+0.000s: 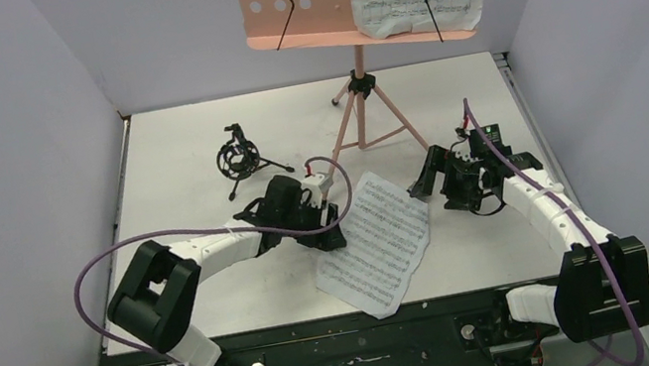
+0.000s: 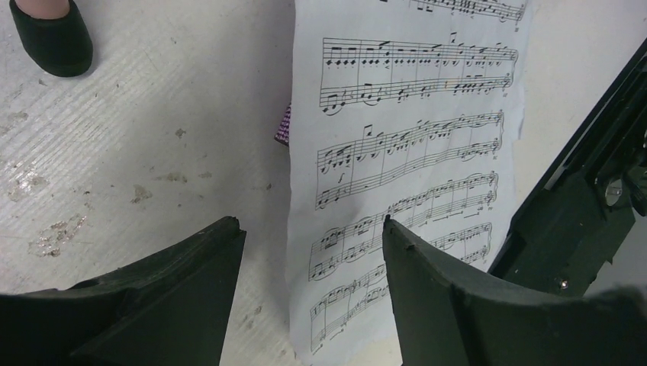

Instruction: Set up the instrument practice props

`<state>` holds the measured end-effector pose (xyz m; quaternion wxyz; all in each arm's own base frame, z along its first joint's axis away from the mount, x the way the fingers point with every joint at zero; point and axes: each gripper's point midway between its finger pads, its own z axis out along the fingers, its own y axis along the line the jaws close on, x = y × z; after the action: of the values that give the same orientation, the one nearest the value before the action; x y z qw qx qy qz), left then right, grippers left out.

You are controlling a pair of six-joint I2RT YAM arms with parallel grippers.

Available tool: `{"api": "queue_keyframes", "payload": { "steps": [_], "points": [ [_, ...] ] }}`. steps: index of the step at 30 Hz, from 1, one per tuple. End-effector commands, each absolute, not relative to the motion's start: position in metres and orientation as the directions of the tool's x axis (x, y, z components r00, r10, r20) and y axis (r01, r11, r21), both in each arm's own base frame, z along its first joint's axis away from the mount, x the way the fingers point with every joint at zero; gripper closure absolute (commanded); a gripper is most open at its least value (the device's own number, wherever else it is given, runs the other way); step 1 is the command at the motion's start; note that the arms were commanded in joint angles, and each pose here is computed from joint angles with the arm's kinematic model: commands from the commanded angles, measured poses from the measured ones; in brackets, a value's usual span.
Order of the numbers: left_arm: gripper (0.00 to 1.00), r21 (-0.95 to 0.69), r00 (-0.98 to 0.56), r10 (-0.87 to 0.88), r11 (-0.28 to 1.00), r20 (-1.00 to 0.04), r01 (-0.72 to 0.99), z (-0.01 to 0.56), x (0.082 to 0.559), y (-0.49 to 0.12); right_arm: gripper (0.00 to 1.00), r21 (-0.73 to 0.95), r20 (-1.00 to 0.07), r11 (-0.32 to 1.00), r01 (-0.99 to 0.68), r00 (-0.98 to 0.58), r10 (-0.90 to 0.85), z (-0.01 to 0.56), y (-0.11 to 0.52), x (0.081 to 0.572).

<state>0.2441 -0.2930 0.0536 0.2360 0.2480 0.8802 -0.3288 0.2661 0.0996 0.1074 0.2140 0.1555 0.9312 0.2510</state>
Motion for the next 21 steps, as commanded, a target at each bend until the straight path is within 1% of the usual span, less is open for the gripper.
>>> {"api": "queue_keyframes", "payload": {
  "steps": [1,5,9,13,15,21],
  "points": [
    [0.35,-0.434,-0.708,0.282,0.627,-0.648,0.647,0.066,0.266,-0.307,0.0,0.568,-0.37,0.814,0.121,-0.846,0.384,0.122,0.104,0.276],
    [0.35,-0.44,-0.709,0.286,0.619,-0.645,0.65,0.059,0.267,-0.311,0.0,0.575,-0.372,0.81,0.114,-0.845,0.383,0.124,0.105,0.277],
    [0.41,-0.472,-0.723,0.29,0.596,-0.627,0.65,0.052,0.264,-0.317,0.0,0.583,-0.379,0.806,0.107,-0.841,0.385,0.127,0.105,0.279],
    [0.54,-0.499,-0.728,0.305,0.565,-0.614,0.657,0.047,0.259,-0.321,0.0,0.587,-0.391,0.804,0.096,-0.836,0.385,0.133,0.105,0.282],
    [0.62,-0.498,-0.723,0.309,0.558,-0.618,0.664,0.048,0.258,-0.322,0.0,0.588,-0.401,0.804,0.088,-0.831,0.384,0.137,0.106,0.284],
    [0.84,-0.461,-0.676,0.304,0.543,-0.671,0.702,0.068,0.262,-0.321,0.0,0.591,-0.43,0.804,0.07,-0.815,0.387,0.15,0.104,0.29]
  ]
}}
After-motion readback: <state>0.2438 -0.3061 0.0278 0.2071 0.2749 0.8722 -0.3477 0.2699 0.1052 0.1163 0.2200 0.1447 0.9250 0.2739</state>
